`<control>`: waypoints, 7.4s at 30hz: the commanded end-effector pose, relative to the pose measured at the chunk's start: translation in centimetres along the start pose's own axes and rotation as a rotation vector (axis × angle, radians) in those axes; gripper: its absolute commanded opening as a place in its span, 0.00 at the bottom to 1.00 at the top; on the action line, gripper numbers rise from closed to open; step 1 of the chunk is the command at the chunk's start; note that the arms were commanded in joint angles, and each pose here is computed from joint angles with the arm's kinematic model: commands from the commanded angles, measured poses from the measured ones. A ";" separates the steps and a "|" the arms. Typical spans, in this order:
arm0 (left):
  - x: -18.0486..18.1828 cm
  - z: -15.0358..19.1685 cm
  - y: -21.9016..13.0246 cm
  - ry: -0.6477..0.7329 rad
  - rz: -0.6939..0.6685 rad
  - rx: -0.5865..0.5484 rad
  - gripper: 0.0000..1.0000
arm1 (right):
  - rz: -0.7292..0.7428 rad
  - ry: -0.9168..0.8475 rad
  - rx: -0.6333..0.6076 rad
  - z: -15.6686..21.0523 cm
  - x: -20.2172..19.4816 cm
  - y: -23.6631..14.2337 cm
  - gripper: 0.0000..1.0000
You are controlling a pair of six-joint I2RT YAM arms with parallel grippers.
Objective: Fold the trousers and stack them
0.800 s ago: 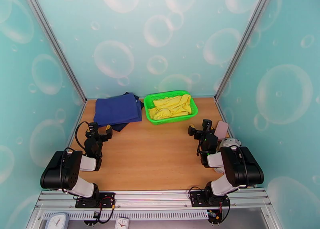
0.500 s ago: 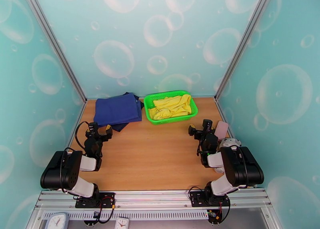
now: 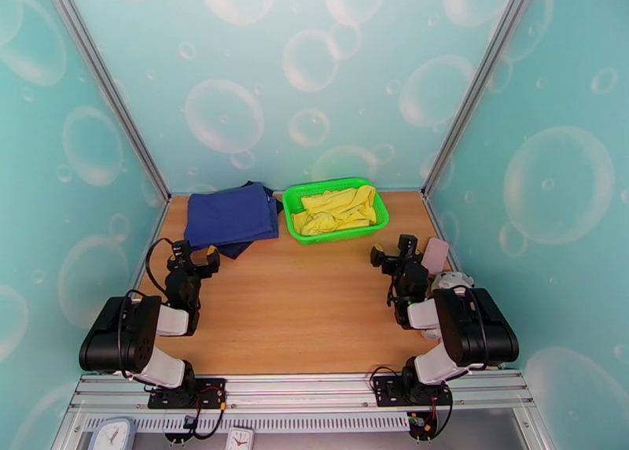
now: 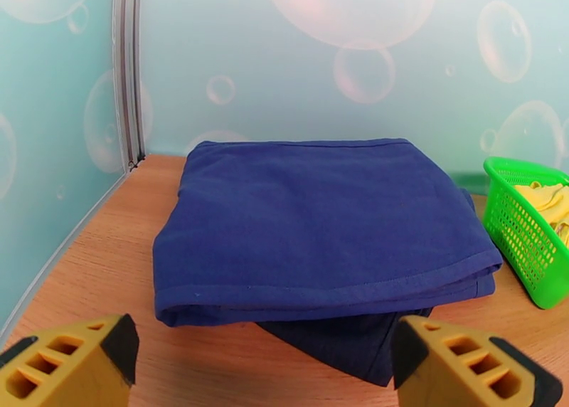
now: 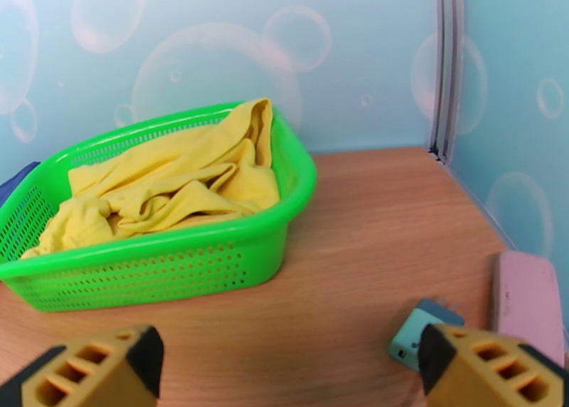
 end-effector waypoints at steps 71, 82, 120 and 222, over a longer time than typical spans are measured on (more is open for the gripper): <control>-41.7 0.1 16.6 -0.036 0.662 0.571 0.00 | -0.230 0.227 0.148 -4.6 9.8 -3.2 0.99; -41.8 -20.9 12.9 -0.144 0.762 0.041 0.00 | -0.194 0.222 0.157 -4.0 9.5 -2.8 0.99; -9.8 -36.8 -17.6 -0.265 0.206 -0.430 0.00 | -0.359 0.086 0.078 -6.6 13.4 -4.4 0.93; -9.9 1.5 -10.5 -0.247 0.211 0.582 0.72 | -0.555 -0.146 0.510 -1.4 24.4 -15.3 0.99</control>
Point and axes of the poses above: each hand's point on the last joint's axis, 136 mm out from that joint toward the fingers, its own y axis out along the fingers, its own x axis along the line the jaws close on, z = x × y, the point moved 8 cm from there along -y, back along the fingers, and after that the axes turned 3 degrees about -y, right-handed, at the moved point
